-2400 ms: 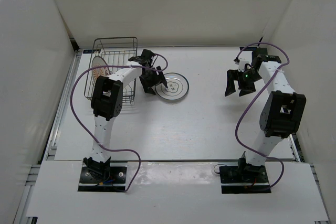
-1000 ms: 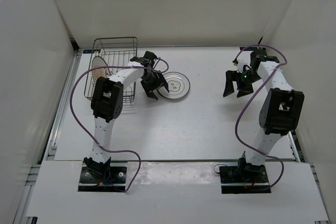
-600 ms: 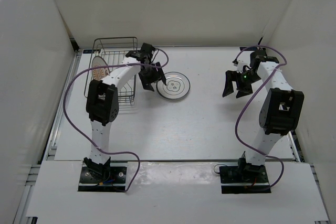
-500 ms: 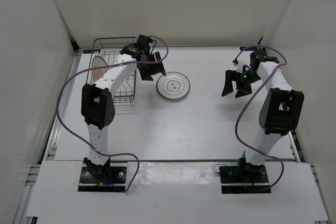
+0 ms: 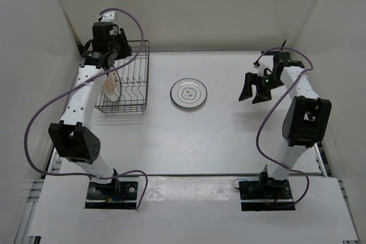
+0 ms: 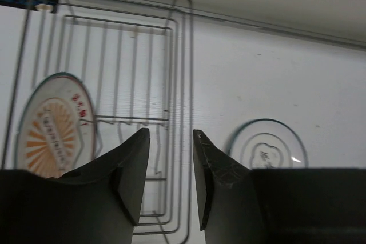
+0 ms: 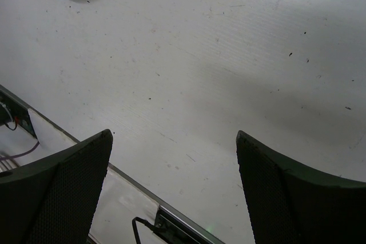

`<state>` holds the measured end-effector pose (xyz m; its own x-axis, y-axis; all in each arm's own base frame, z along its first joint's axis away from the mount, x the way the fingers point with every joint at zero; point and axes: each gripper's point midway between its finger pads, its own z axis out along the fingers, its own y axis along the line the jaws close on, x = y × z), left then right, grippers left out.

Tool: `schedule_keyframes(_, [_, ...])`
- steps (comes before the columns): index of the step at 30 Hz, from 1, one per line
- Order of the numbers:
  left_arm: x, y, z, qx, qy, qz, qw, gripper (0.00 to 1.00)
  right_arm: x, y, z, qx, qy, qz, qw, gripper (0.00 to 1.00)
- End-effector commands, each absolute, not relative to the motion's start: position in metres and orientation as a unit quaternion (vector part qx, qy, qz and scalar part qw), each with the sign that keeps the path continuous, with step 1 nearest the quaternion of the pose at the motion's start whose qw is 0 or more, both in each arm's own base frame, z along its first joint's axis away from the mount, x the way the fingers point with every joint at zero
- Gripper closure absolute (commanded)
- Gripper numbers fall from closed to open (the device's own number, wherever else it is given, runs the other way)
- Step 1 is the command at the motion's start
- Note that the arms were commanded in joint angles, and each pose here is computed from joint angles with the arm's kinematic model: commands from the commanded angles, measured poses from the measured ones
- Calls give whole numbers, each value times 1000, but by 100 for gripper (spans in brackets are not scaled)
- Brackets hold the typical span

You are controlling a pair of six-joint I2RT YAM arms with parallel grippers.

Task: Unload the plates from the dish rack

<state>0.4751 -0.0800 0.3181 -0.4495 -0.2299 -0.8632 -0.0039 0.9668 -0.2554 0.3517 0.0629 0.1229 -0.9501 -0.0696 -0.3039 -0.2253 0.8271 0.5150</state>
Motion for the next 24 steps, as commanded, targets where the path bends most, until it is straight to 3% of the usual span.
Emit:
schedule_keyframes(1, [464, -46, 317, -45, 849, -16, 526, 53, 360, 64, 134, -88, 940, 290, 157, 10])
schedule_keyframes(10, [452, 18, 295, -90, 863, 101, 486, 45, 364, 63, 137, -92, 940, 287, 159, 10])
schedule_keyframes(16, [442, 48, 277, -124, 871, 116, 460, 40, 365, 63, 135, -91, 940, 288, 157, 10])
schedule_keyframes(24, [433, 64, 236, -142, 891, 103, 418, 18, 369, 60, 134, -93, 942, 278, 161, 10])
